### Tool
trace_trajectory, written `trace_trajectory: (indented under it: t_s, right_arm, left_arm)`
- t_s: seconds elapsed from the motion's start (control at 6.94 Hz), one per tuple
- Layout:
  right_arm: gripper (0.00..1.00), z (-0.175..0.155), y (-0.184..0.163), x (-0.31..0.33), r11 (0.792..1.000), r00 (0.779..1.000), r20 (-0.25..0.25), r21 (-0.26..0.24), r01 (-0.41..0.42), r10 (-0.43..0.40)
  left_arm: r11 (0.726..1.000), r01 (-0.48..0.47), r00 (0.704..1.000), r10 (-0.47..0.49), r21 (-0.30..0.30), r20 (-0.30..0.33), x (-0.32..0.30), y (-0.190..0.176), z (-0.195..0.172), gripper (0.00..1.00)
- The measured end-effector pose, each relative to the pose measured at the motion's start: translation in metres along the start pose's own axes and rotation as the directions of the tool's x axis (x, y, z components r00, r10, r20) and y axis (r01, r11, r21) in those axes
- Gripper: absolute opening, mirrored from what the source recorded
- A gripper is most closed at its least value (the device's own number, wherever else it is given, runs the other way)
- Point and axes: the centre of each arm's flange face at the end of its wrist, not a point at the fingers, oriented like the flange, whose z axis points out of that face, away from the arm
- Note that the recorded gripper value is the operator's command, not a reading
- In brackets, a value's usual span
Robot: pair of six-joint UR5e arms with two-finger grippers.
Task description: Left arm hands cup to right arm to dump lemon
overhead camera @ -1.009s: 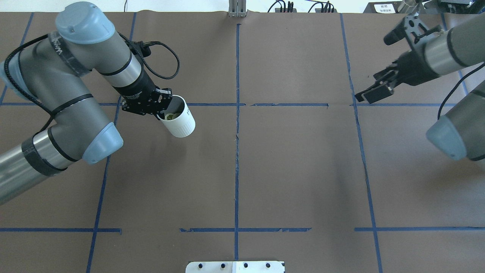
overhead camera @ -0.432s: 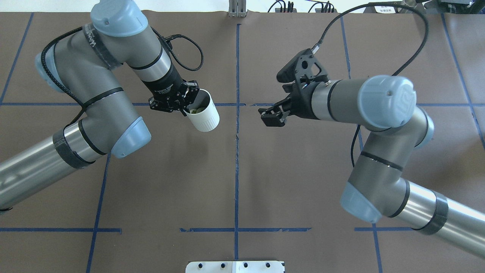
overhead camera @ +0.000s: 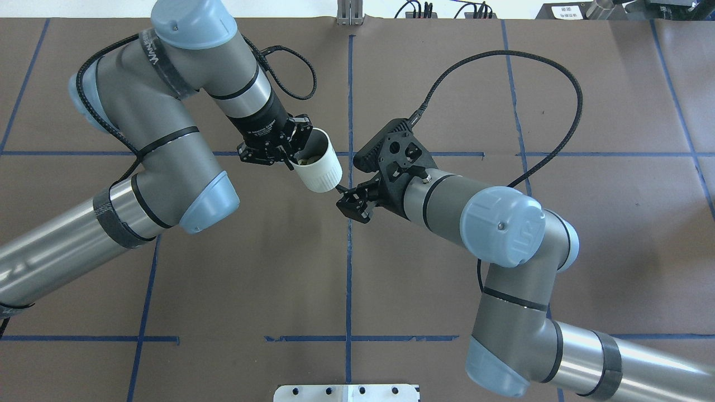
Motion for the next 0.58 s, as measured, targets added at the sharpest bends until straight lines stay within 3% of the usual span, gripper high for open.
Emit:
trace_trajectory:
  t_s: [0.58]
  right_arm:
    - [1.00, 0.000, 0.005, -0.014, 0.998, 0.998, -0.019, 0.018, -0.052, 0.053]
  left_arm:
    - [1.000, 0.008, 0.999, -0.009, -0.019, -0.038, 0.008, 0.018, -0.010, 0.00]
